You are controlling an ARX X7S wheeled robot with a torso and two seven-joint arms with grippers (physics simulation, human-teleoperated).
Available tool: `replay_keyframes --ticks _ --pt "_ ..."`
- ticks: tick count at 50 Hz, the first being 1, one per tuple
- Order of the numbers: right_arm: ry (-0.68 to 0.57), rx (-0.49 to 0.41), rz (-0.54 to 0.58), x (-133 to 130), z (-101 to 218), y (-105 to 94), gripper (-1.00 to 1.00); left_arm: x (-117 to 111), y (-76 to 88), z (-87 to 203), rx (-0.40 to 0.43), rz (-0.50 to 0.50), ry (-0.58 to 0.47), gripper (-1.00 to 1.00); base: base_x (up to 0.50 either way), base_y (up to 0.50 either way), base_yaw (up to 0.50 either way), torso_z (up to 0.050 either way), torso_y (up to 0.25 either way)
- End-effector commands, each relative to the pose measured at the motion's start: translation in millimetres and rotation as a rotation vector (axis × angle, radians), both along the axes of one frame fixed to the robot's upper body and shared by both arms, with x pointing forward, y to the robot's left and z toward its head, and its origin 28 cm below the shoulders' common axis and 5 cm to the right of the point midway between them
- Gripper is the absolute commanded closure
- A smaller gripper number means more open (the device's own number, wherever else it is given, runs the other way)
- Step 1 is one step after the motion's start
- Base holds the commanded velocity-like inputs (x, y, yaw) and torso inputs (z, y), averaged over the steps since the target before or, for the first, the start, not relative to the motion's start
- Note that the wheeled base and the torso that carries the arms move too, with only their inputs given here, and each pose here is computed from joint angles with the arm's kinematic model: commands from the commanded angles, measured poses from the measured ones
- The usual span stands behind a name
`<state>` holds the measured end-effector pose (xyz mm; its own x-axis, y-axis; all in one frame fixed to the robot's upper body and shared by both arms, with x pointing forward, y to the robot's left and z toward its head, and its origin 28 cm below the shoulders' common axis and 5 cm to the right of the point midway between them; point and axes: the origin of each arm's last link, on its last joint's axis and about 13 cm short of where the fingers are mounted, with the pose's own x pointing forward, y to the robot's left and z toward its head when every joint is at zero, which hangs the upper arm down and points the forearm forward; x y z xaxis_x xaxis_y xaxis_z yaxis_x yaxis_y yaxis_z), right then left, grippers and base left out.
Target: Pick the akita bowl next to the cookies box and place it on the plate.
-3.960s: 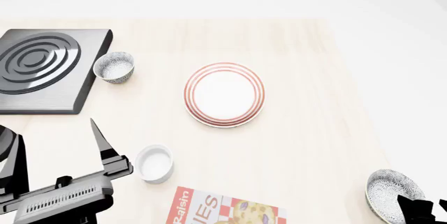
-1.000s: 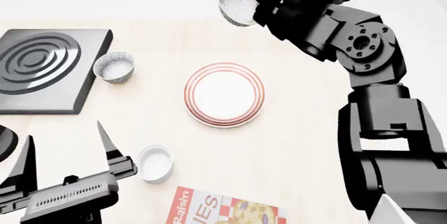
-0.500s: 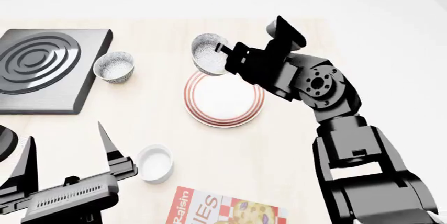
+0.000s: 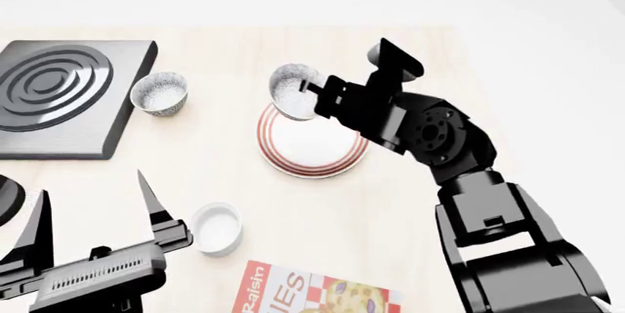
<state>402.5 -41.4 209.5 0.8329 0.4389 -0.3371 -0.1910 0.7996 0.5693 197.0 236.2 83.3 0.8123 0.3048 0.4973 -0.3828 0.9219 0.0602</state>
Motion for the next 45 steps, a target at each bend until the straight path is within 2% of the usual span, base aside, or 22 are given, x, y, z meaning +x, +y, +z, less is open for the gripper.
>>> replay_keyframes --ticks 1,15,31,45 --pt "-0.05 0.027 0.012 3 -1 4.1 1.0 0 0.6 1 0.004 0.001 -0.012 -1.0 0.0 0.0 0.0 0.0 0.0" --pt "-0.042 0.003 -0.002 8 -13 0.6 1.0 1 1.1 0 0.003 0.002 -0.009 -1.0 0.0 0.0 0.0 0.0 0.001" --pt "-0.026 -0.078 0.016 9 -31 2.2 1.0 1 0.6 0 0.003 0.001 -0.006 -1.0 0.0 0.0 0.0 0.0 0.0" --pt "-0.029 -0.132 -0.042 11 -38 -5.4 1.0 2 0.0 -2 0.005 -0.001 -0.003 -1.0 0.0 0.0 0.0 0.0 0.0"
